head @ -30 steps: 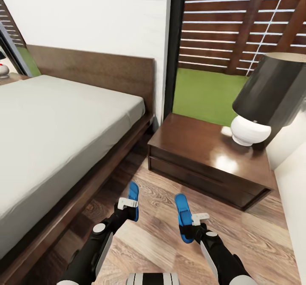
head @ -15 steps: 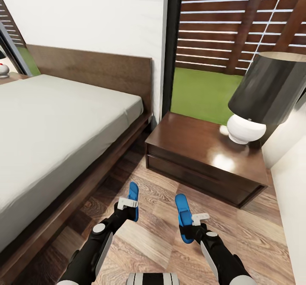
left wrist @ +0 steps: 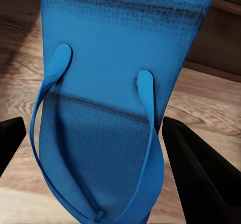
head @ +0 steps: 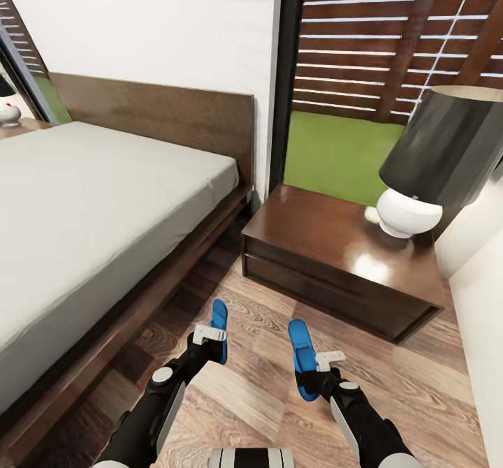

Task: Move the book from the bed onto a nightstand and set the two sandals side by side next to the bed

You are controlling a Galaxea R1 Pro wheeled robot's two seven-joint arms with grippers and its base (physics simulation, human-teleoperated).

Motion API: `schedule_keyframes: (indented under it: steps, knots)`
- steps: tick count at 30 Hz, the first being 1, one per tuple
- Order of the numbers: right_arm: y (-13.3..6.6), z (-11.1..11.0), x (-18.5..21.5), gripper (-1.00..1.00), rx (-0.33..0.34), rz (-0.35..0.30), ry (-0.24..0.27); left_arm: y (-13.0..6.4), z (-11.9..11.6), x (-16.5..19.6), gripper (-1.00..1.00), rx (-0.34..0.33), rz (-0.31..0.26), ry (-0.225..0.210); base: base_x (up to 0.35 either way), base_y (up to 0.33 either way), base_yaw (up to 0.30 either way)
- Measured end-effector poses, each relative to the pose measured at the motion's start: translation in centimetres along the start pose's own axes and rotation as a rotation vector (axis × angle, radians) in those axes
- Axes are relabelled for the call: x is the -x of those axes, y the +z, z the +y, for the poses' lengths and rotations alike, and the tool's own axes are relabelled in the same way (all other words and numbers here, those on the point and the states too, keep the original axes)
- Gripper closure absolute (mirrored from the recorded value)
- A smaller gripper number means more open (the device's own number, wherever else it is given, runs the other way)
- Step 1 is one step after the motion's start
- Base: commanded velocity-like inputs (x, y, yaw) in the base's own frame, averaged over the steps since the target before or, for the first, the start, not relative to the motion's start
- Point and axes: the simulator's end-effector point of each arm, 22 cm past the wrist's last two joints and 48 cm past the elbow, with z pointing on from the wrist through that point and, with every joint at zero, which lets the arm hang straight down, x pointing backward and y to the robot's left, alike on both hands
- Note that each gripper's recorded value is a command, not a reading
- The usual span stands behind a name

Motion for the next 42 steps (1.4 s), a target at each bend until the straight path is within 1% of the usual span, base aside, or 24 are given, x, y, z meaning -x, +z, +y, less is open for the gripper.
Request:
schedule_keyframes:
  steps: [35, 42]
  knots:
    - [0.03, -0.07, -0.14, 1.0, 0.0, 0.002, 0.0, 0.01, 0.04, -0.12, 1.0, 0.001, 0.002, 0.0, 0.0, 0.0, 0.286]
    - [0.04, -0.09, -0.11, 1.0, -0.001, 0.002, 0.0, 0.02, 0.03, -0.12, 1.0, 0.0, 0.002, 0.0, -0.151, 0.0, 0.066]
